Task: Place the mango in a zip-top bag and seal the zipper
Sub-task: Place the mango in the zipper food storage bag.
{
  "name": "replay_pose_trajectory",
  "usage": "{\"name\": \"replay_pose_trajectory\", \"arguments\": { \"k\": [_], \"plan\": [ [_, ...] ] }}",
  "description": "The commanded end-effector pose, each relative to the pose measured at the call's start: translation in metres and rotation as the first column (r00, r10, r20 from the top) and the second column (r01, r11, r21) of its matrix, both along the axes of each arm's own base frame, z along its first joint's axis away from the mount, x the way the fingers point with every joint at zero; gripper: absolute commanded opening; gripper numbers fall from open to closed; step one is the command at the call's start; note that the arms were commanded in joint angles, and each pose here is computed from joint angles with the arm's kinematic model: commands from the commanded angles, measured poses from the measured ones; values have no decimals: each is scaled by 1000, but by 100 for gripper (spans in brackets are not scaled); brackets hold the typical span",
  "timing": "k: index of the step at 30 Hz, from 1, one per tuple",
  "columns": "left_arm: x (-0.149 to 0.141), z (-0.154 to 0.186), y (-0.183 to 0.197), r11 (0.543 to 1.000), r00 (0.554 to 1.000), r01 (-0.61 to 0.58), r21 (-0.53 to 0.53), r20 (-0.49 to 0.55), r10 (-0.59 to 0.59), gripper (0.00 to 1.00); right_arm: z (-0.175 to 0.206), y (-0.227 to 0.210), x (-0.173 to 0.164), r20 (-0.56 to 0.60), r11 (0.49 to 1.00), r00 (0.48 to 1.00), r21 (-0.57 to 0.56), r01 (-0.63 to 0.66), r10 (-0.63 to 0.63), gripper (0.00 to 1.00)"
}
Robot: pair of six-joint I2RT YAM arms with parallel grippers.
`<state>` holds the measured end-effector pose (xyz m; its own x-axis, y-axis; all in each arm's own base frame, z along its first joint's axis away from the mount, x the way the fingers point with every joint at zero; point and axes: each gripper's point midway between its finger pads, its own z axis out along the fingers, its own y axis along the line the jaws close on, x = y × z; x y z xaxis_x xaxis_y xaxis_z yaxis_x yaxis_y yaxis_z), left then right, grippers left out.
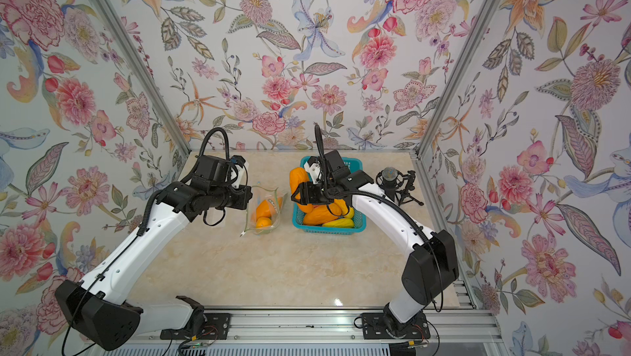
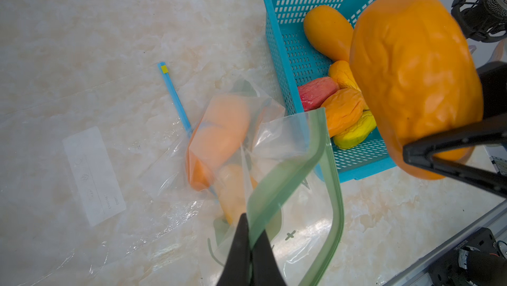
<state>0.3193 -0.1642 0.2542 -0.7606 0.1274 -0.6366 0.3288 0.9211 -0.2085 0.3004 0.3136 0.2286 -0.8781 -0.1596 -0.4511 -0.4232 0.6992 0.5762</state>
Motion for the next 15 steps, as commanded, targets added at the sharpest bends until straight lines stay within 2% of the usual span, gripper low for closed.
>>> {"name": "replay_pose_trajectory", "arguments": {
  "k": [1,4,8,12,15],
  "plan": [
    [-2,8,5,1000,1000,-13,-19,25,13,0,29,39,-55,-100,970,984,208,-126,149,61],
    [-3,8,5,1000,1000,-12,-23,26,13,0,28,54,-86,-169,952,963,259,-164,211,60],
    [-4,8,3,999,1000,-6,-33,26,7,0,33,61,-110,-198,938,947,290,-191,254,59],
    [-5,8,3,999,1000,-6,-36,27,7,0,44,62,-120,-191,929,944,310,-201,268,59],
    [-6,11,1,999,999,4,-50,32,-2,0,37,67,-122,-250,927,930,327,-182,271,59]
  ]
}}
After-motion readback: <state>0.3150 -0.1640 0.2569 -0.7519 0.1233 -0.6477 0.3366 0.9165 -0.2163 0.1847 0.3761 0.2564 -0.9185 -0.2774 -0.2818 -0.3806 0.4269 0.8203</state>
